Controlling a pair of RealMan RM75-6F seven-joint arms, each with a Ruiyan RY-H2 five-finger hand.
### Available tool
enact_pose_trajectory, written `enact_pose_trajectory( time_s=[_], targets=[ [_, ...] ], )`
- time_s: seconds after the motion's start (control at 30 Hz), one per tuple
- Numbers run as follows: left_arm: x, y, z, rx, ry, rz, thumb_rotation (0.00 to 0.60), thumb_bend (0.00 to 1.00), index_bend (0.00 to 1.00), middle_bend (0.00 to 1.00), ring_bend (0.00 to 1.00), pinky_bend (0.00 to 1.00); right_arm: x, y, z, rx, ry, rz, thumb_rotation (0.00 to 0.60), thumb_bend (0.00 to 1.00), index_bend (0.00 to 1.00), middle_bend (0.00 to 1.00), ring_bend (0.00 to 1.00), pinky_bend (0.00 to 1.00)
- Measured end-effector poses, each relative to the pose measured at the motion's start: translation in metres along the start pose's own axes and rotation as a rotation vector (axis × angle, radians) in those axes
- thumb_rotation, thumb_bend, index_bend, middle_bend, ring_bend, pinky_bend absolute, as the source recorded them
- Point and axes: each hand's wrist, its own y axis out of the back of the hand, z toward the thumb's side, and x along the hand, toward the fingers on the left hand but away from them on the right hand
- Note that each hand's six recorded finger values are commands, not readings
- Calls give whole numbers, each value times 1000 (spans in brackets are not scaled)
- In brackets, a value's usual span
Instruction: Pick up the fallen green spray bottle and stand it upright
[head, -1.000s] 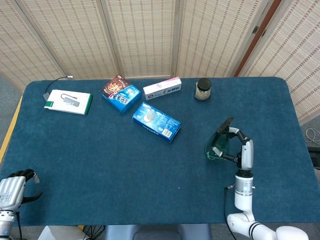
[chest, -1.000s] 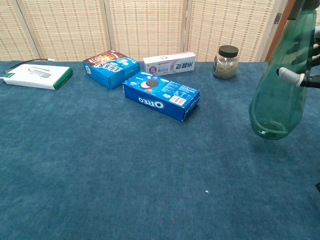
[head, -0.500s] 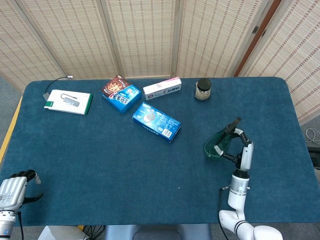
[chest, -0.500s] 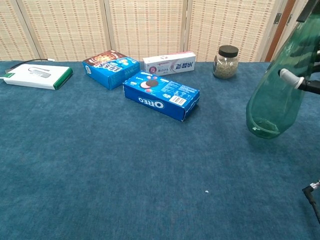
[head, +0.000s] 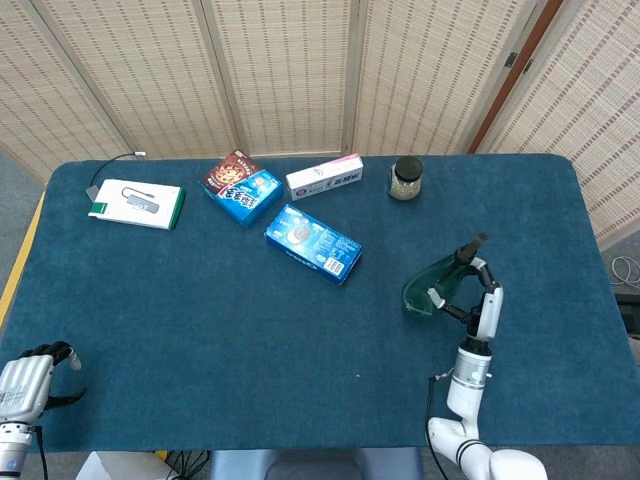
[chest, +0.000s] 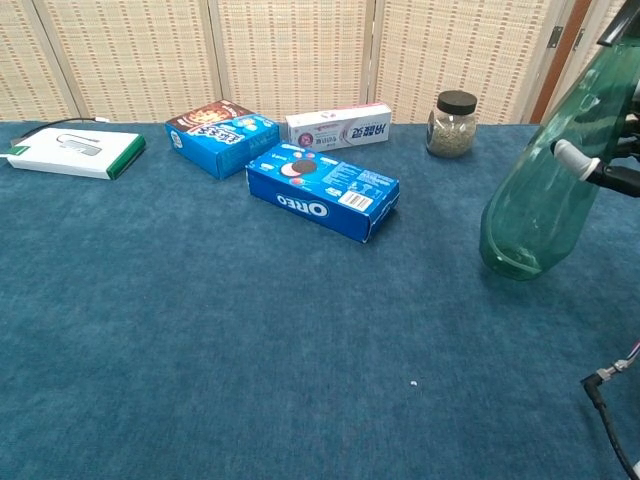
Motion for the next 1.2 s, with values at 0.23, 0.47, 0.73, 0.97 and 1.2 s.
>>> enact_pose_trajectory(
  time_s=[0.23, 0.47, 0.73, 0.97, 1.2],
  targets=[
    [0, 0, 1, 0, -1, 1, 600, 0, 538, 396, 356, 378, 2, -1, -1, -5, -8, 3, 600, 170, 527, 556, 511, 589],
    [0, 0, 1, 0, -1, -1, 600, 0, 538, 396, 356, 378, 2, -3, -2, 1, -9, 22, 600, 170, 523, 549, 506, 590],
    [-1, 0, 0, 0, 1, -3, 600, 0, 538, 396, 357, 378, 3, -8, -5, 20, -21, 52, 600, 170, 521, 546, 504, 589],
    [-1, 0, 0, -1, 1, -3, 600, 0, 538, 396, 357, 379, 4, -9, -6, 27, -24, 66, 600, 169, 514, 540, 498, 589],
    [-1, -1, 1, 0, 0, -3, 600, 0, 538, 397, 357, 379, 6, -11, -8, 36, -27, 89, 600, 162, 478, 503, 466, 589]
  ],
)
